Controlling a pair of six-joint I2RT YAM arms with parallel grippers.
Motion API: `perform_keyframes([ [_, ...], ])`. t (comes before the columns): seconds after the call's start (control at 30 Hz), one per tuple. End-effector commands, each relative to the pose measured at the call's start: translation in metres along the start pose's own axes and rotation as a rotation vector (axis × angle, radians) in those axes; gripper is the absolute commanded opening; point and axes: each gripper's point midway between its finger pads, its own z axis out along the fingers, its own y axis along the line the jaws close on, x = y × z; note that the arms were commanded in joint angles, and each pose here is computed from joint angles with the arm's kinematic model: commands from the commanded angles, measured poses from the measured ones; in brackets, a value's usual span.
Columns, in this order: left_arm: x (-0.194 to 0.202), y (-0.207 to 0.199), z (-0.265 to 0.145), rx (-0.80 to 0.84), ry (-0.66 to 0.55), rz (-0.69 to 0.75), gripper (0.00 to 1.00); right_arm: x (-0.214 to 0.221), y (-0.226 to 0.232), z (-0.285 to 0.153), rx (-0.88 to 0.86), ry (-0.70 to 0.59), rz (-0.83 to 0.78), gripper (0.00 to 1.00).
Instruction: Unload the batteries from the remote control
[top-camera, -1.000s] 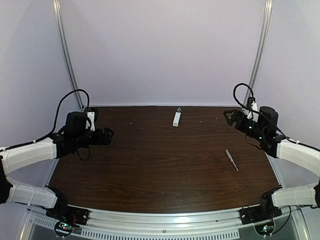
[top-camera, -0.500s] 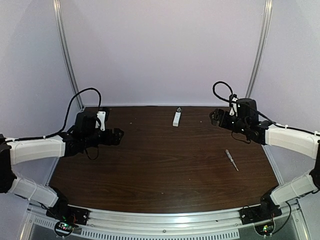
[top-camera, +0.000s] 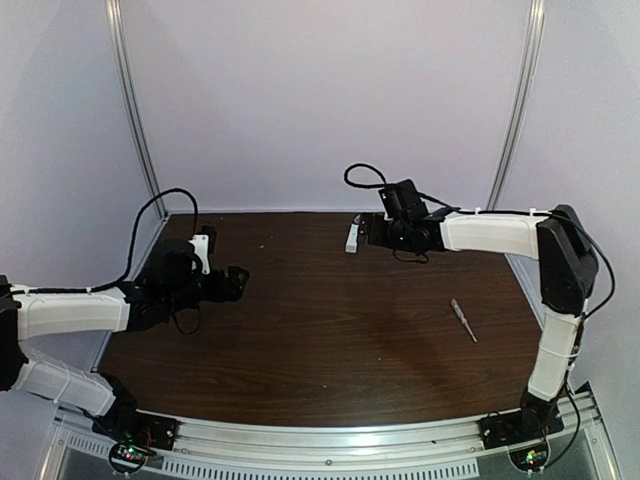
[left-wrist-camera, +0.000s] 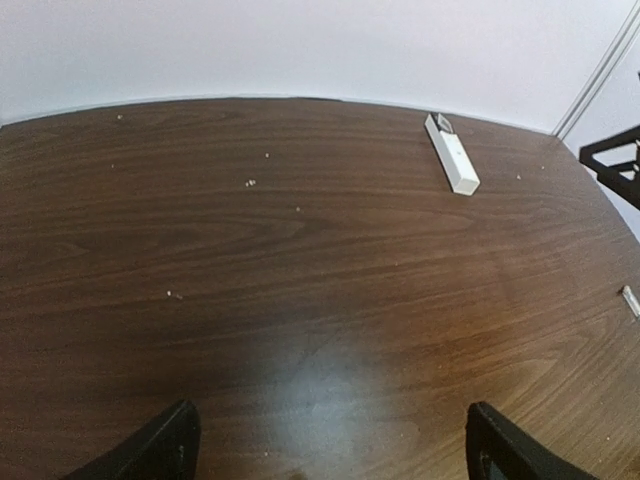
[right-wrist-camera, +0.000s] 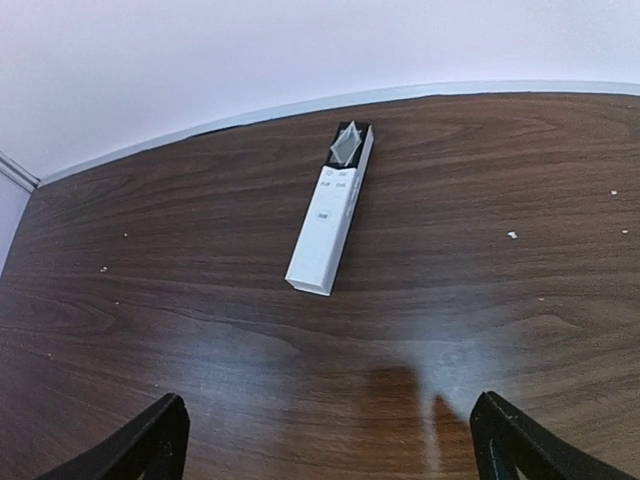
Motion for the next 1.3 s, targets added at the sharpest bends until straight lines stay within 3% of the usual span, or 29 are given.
perform_keyframes([
  [0.0, 0.011, 0.01, -0.006, -0.04, -0.032, -0.047, 0.94, 0.029, 0.013, 0.039, 0.079, 0.116, -0.039, 1.0],
  [0.13, 0.007, 0.009, -0.011, -0.036, -0.047, -0.042, 0.94, 0.039, 0.021, 0.073, 0.144, 0.151, -0.035, 1.0],
  [0.53, -0.004, 0.008, -0.033, -0.001, -0.111, -0.06, 0.94, 0.03, 0.017, 0.128, 0.266, 0.071, 0.067, 1.0],
  [0.97, -0.008, 0.008, -0.044, 0.01, -0.139, -0.068, 0.94, 0.027, 0.007, 0.166, 0.215, 0.043, 0.211, 0.99],
  [1.1, -0.008, 0.009, -0.045, 0.006, -0.144, -0.067, 0.94, 0.025, 0.008, 0.174, 0.2, 0.044, 0.222, 0.93],
  [1.27, -0.008, 0.009, -0.046, 0.009, -0.144, -0.067, 0.94, 0.025, 0.009, 0.185, 0.184, 0.057, 0.216, 0.78],
])
